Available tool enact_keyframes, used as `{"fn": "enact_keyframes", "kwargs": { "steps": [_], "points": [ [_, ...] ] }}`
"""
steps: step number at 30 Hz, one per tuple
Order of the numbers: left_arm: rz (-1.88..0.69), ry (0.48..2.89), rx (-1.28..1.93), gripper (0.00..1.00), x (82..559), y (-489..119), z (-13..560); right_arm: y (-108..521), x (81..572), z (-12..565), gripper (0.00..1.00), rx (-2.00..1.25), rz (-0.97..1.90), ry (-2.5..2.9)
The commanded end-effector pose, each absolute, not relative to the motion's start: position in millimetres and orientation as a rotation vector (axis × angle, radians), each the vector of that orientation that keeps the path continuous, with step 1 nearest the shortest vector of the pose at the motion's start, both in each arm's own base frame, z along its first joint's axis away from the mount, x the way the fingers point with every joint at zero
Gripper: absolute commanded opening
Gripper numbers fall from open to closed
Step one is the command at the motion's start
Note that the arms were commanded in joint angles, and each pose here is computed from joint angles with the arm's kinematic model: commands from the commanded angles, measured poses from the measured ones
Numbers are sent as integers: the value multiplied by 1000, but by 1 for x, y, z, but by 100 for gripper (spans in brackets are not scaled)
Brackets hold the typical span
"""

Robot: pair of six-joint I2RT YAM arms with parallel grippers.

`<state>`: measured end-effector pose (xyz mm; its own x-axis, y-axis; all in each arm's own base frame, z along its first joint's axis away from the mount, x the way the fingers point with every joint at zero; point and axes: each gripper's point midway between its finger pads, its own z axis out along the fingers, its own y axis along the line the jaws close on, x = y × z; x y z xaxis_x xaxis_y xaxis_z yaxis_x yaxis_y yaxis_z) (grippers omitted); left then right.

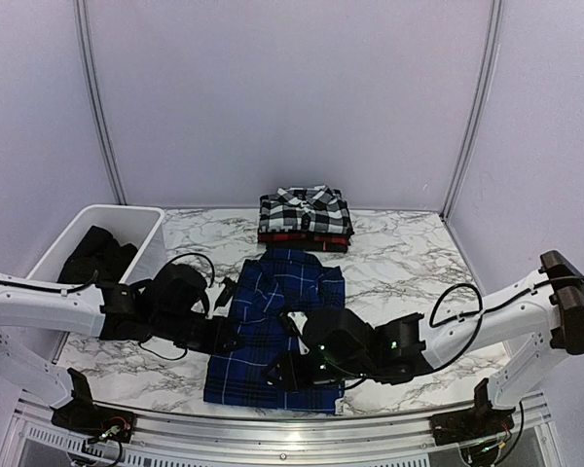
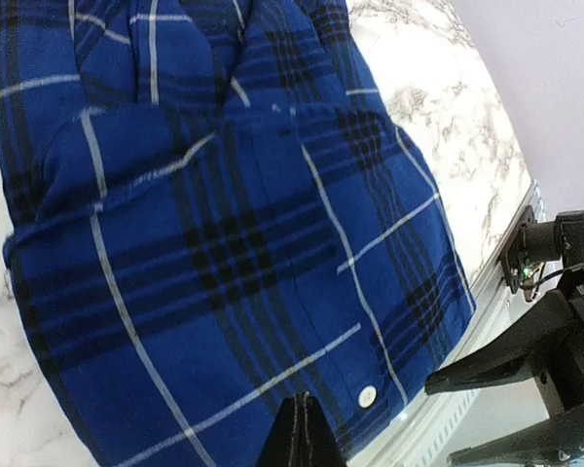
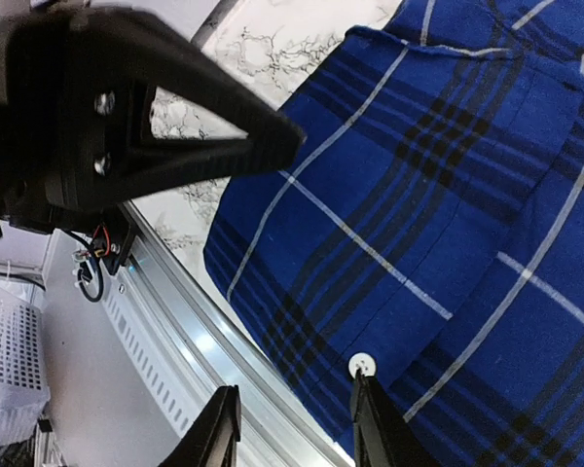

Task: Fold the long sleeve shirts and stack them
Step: Adjust the 2/3-rectangle-folded shirt at the center of the board, then pick up the 2/3-rectangle-folded shirt from the center of the board.

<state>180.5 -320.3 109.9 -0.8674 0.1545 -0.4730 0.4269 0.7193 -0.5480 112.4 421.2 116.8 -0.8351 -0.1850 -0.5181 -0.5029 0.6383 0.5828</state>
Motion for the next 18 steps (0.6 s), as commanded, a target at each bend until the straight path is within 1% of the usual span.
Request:
{"fn": "enact_keyframes", "kwargs": {
  "steps": [1,6,10,13,18],
  "points": [
    [-999,2578,332,3,157,-310,98,410,109,109,35,-254,1057,2462],
    [-950,2638,251,2,156,-305,58,373,102,66,35,-45,1036,2525],
    [-867,2681,183,2,155,-298,36,357,94,43,35,13,1030,2568],
    [-829,2691,159,2,156,-291,30,352,90,46,35,-2,1021,2570],
    [-817,2660,183,7,153,-290,54,339,88,72,36,-20,992,2526]
  ]
}}
